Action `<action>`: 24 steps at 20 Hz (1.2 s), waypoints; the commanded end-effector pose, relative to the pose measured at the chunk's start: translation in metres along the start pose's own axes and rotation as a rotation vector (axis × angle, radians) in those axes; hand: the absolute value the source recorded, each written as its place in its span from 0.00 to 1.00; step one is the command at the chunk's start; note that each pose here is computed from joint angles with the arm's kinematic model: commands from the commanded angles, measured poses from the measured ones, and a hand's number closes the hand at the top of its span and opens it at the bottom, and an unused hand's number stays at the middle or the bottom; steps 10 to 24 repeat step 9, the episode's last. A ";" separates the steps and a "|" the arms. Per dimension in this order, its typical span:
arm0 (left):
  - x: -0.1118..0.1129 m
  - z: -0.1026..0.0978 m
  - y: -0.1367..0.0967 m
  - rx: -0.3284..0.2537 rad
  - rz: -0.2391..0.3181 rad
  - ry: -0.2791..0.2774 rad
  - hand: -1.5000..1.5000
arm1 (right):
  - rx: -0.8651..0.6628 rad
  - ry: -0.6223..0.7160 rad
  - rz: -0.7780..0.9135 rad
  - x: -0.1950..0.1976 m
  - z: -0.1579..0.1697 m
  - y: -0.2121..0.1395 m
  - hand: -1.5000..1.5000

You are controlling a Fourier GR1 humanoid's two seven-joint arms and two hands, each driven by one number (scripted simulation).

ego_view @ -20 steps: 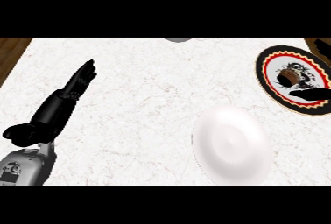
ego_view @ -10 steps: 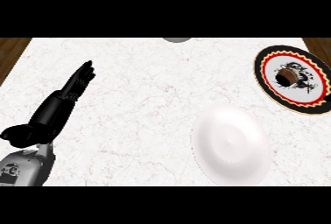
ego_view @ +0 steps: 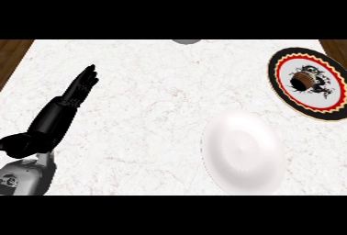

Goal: Pick the cupcake from the plate and place it in the plate

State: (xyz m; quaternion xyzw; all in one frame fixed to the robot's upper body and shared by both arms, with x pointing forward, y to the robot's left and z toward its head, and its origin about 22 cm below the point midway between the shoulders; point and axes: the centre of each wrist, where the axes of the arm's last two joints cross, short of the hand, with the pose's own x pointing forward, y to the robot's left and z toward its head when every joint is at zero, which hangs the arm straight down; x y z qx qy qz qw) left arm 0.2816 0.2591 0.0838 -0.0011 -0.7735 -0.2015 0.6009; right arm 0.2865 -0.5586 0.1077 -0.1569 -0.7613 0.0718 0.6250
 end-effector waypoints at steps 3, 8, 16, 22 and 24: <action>0.003 -0.003 -0.010 -0.006 -0.001 -0.009 0.50 | 0.090 -0.087 -0.064 -0.003 0.024 -0.020 0.00; -0.001 0.001 -0.004 -0.006 -0.001 -0.008 0.50 | 0.124 -0.101 -0.073 0.016 0.026 -0.040 0.00; 0.001 0.001 -0.003 -0.016 0.005 -0.003 0.50 | 0.132 -0.098 -0.068 0.018 0.026 -0.040 0.00; 0.001 0.001 -0.003 -0.016 0.005 -0.003 0.50 | 0.132 -0.098 -0.068 0.018 0.026 -0.040 0.00; 0.001 0.001 -0.003 -0.016 0.005 -0.003 0.50 | 0.132 -0.098 -0.068 0.018 0.026 -0.040 0.00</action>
